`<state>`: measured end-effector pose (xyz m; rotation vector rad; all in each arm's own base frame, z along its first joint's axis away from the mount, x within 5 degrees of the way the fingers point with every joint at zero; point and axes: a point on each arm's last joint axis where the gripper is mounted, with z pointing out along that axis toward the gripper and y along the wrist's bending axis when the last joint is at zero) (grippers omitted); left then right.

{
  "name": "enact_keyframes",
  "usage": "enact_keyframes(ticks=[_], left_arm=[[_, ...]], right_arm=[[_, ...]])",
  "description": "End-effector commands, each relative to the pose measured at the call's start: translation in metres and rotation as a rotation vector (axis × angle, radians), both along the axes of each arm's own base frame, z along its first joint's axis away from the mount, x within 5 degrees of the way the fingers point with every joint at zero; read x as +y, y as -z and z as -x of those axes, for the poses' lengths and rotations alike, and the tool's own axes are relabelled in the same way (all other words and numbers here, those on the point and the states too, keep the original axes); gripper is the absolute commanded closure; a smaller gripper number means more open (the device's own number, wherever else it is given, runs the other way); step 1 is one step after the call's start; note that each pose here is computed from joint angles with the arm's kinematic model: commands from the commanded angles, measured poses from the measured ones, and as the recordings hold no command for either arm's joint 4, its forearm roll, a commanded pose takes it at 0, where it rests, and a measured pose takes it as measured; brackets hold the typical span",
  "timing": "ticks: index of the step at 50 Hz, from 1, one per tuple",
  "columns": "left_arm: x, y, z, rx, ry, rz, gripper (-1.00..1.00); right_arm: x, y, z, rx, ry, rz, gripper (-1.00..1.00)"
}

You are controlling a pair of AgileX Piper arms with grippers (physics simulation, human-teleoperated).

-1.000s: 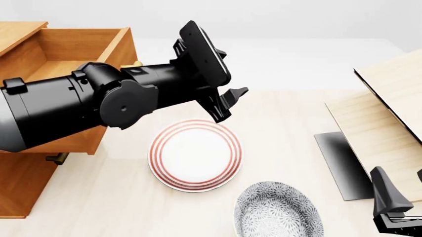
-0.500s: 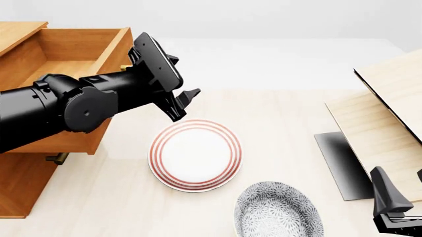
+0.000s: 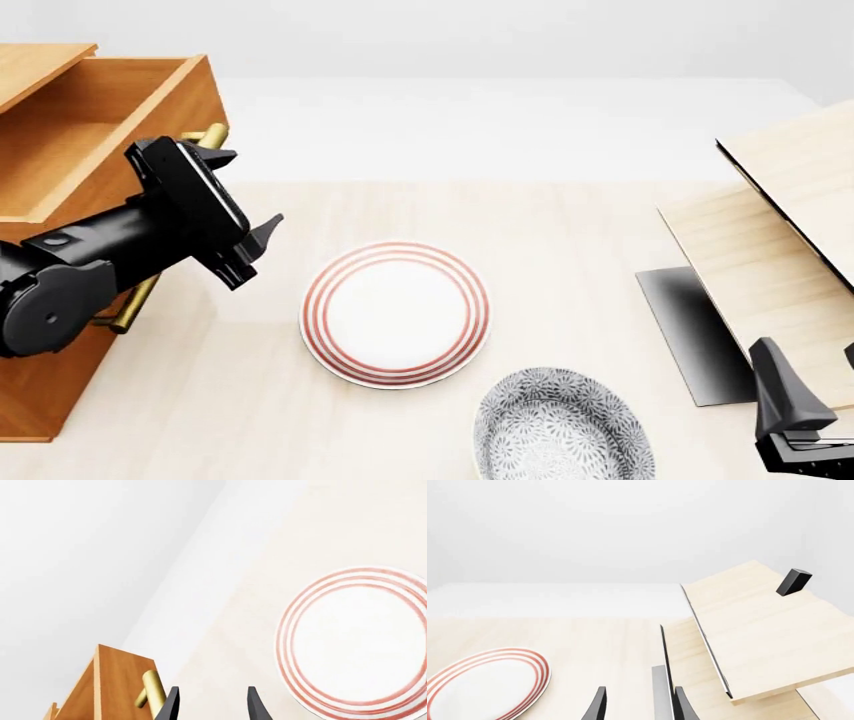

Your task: Close the top drawer of the cabinet.

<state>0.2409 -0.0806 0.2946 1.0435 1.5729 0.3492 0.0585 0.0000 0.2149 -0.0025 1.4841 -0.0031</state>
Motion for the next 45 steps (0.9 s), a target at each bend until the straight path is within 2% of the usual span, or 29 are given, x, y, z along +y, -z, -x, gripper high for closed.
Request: enact_keyframes(ticks=[1,18,45], left_arm=[[0.021,0.019,0.006,0.088,-0.121,0.092,-1.0],[0.049,-0.006,0.006,0.04,-0.24,0.126,-1.0],[0.078,-0.002,-0.001,0.025,-0.354,0.105,-1.0]], right_arm=[[0.0,0.0,0.0,0.0,0.0,0.001,-1.0],[0.0,0.0,0.0,0.0,0.0,-0.001,-1.0],[0.0,0.0,0.0,0.0,0.0,0.0,-1.0]])
